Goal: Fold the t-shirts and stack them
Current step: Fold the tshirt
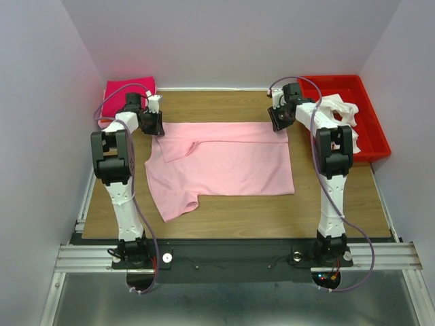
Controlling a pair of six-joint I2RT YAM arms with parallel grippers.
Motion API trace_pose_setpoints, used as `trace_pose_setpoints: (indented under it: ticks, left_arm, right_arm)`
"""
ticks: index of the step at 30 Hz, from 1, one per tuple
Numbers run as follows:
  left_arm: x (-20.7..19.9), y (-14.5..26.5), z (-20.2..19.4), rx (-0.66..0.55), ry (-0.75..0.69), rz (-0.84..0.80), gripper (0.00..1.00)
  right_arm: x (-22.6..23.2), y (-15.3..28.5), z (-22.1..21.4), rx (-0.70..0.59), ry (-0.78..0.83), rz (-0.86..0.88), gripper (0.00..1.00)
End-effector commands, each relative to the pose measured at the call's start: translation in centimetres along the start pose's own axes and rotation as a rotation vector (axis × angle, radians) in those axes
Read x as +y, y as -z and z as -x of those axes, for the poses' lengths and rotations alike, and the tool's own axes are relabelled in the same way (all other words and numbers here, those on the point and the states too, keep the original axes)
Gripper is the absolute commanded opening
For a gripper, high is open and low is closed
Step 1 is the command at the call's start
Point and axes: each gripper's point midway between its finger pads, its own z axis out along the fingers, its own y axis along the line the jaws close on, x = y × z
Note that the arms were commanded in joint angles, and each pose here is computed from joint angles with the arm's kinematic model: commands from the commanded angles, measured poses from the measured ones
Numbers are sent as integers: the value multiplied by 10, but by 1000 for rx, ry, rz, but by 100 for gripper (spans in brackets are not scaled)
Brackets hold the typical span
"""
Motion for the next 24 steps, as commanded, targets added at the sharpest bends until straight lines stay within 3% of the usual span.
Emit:
trace_pose_setpoints:
  ticks: [1,8,12,24]
  left_arm:
    - [2,6,24,-16,-23,-7,32]
    - [-64,45,54,-116,-163,-84,36]
    - [-108,28,49,-94,-208,-120,36]
    - [-149,-23,8,18,-238,-168,33]
  right_arm:
    - [-11,-11,11,-21,-15,-25,38]
    - [12,63,57,-182,-28,73,47]
    - [26,85,40,-160,-42,110,47]
    - [43,125,-8,-96,-17,112,46]
